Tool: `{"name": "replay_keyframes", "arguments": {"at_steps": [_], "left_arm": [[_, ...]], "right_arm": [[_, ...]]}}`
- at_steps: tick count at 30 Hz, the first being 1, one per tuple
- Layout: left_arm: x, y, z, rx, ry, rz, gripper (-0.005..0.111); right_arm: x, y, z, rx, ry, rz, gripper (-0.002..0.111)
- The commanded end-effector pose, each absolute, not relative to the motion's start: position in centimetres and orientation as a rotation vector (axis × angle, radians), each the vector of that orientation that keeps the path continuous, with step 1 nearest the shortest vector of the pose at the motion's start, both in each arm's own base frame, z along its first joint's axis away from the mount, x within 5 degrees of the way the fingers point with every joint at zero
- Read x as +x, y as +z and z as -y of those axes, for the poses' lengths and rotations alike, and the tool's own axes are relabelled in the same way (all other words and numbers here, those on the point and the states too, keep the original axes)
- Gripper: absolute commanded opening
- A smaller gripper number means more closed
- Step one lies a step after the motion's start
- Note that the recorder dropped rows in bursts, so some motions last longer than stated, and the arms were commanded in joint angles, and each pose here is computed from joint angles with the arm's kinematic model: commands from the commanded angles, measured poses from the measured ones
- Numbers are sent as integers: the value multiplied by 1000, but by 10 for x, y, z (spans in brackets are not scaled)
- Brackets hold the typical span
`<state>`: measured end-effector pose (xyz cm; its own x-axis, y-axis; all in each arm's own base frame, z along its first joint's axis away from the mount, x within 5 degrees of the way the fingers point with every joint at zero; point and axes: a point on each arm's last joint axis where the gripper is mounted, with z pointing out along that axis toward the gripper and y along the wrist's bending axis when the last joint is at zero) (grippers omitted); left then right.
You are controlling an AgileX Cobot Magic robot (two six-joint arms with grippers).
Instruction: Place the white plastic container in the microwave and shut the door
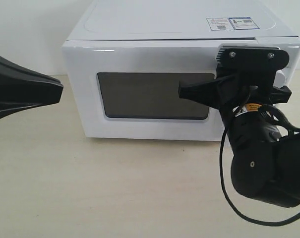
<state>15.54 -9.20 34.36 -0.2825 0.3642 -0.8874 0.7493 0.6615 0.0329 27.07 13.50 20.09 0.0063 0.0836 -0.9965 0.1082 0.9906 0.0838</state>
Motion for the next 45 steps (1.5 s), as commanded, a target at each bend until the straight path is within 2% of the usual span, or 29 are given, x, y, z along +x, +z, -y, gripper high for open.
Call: {"name": "replay_keyframes", "arguments": {"at_steps": [1,8,23,34,45], "left_arm": [[156,342,93,877,-493,-1892,4],[156,342,93,872,-488,-1889,4],[156,343,92,871,-486,-1887,4],[156,342,93,893,-474,-1876,4],[155,342,93,907,-482,-1884,4]], "right_arm": [[273,204,-131,183,-41,-1521,0],[286,204,-127,202,-27,-1584,0],[280,204,-136,154,-51,-1597,0],[243,210,-169,29,-204,-1609,0],[184,259,-179,-1,-107,-1639,0]]}}
